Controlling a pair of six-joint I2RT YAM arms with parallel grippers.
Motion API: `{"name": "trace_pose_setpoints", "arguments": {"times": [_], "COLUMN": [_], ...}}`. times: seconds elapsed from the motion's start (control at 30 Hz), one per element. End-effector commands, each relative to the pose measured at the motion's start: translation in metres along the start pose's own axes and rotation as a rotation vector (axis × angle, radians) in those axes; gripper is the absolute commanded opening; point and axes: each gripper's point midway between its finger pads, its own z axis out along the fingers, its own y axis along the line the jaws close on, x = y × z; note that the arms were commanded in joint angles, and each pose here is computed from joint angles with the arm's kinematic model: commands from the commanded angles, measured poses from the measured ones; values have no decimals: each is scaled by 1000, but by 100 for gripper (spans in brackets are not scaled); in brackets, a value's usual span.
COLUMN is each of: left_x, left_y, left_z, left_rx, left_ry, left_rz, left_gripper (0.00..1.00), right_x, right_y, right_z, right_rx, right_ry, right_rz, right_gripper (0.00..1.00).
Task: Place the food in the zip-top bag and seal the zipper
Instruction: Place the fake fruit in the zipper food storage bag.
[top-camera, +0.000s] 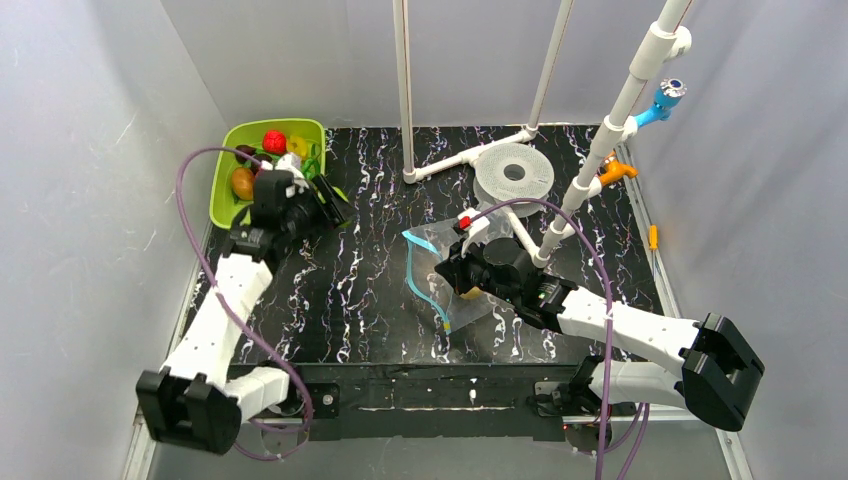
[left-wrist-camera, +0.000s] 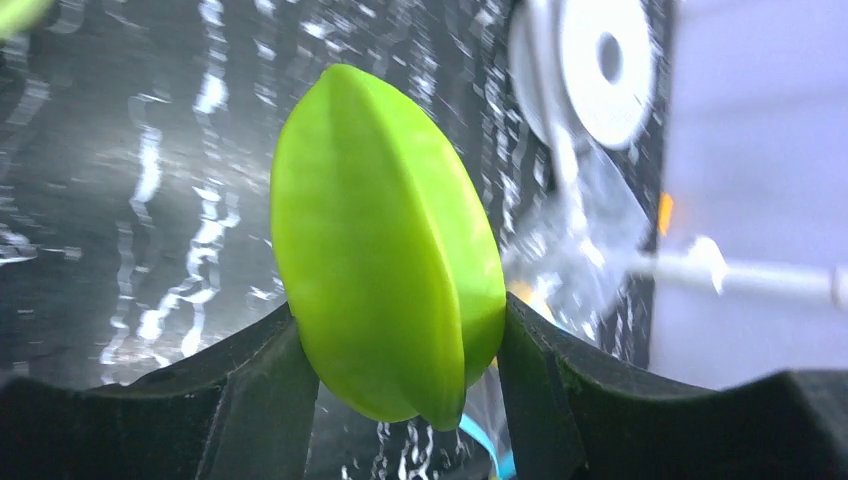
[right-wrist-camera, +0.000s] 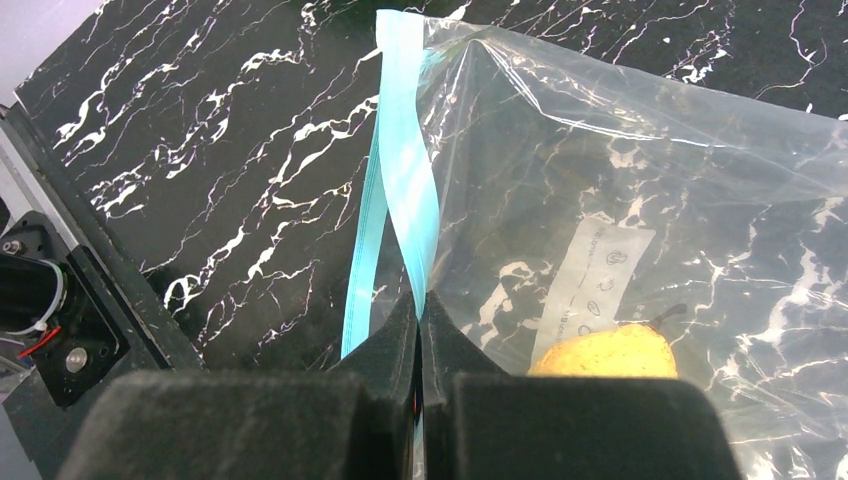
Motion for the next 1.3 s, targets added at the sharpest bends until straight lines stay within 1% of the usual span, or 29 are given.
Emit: {"name": "trace_pose_setpoints", "arguments": {"times": [0.0, 0.07, 0.1, 0.27, 0.43, 0.57, 0.7, 0.83, 1.0, 1.17, 1.27], "left_x": [39, 54, 63, 125, 172, 195, 214, 224, 233, 236, 236], "left_y": [-61, -79, -84, -105, -120, -118, -109, -98, -82, -73, -70], "left_z": [-22, -29, -31, -33, -35, -32, -27, -25, -32, -40, -38], "left_rx": [313, 416, 449, 567, 672, 687, 658, 619, 583, 560, 537], "left_ry": [-1, 14, 47, 290, 449, 537, 616, 649, 687, 707, 718], "left_rz": [57, 100, 114, 163, 187, 185, 173, 172, 178, 203, 229], "left_gripper": [26, 27, 27, 28, 27, 27, 26, 25, 25, 24, 24], "right_x": [-26, -27, -27, -27, -28, -27, -27, -27, -27, -27, -25], "right_y": [6, 7, 7, 5, 3, 1, 1, 1, 0, 9, 15], "right_z": [-2, -3, -3, -4, -5, -5, -5, -5, -5, -5, -5], "right_rx": [-11, -11, -10, -2, 9, 13, 12, 14, 19, -35, -70], "right_ry": [-85, -88, -88, -91, -94, -93, -93, -95, -97, -91, -82], "right_rz": [13, 15, 16, 19, 20, 24, 25, 25, 20, 11, -3], "right_gripper": [1, 1, 1, 1, 1, 1, 1, 1, 1, 1, 1]}}
